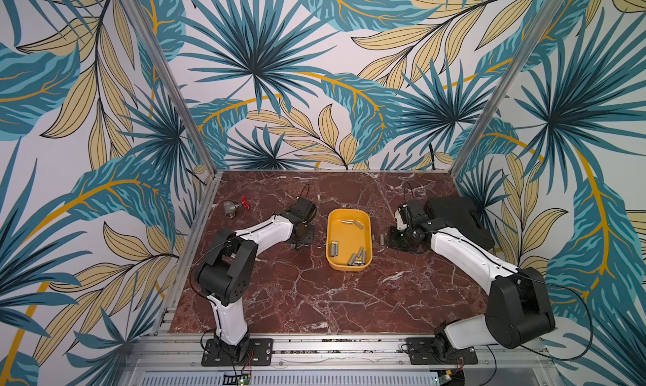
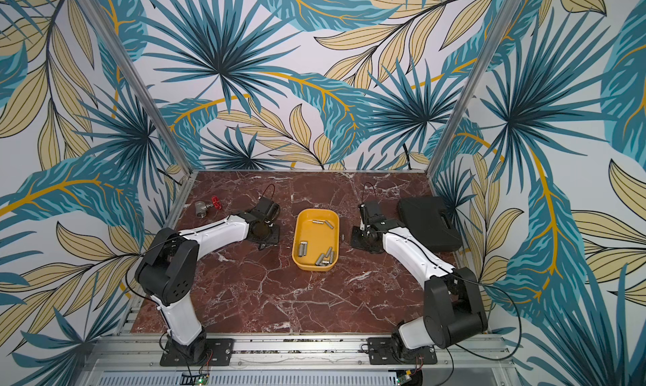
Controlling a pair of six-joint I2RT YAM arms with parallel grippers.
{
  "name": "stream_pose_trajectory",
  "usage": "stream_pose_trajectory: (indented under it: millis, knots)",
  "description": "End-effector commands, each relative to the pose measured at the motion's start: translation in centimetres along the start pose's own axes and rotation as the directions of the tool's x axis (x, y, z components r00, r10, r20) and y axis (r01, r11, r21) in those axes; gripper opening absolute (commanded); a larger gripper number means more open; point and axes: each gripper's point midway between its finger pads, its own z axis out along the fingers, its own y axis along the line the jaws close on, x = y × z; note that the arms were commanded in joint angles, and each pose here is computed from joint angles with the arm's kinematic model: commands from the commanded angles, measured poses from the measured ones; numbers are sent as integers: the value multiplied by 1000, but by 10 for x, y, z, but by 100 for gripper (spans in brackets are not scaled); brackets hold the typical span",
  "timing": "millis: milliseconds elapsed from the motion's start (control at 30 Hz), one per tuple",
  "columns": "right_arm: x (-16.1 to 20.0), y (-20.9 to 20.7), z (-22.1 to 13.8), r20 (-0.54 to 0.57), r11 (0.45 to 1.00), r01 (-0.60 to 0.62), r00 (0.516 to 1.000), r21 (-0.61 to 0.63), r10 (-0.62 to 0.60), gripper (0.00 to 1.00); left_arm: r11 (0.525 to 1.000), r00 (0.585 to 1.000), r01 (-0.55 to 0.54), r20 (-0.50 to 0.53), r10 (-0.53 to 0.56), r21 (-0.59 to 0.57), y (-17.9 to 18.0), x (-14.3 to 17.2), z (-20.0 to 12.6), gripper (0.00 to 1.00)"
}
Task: Take out the socket from the storage box
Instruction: Place the socket head at the center of the board, then pick up the socket head at the center of the board.
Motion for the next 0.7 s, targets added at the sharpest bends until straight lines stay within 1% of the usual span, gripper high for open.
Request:
stream_pose_trajectory:
  millis: [0,200,333,500,667]
  knots:
    - [-3,4,-9,4,999,32,999,-7,-32,25,1000,999,-6,36,6,8,1,-6,-18,40]
    - [-12,35,-13,4,986,162,987,-31,-162,28,1000,994,7,110,-9,19,2,-19,-49,40]
    - [-15,65,-7,-1,964,260,965,-52,-261,30,999,988,39,148,-42,25,8,-17,-67,41]
    - [-14,102,15,-28,930,359,932,-79,-362,31,996,984,85,156,-88,27,18,-2,-74,43]
    - [-11,127,42,-70,905,411,905,-104,-419,31,991,981,136,139,-136,11,31,21,-72,43]
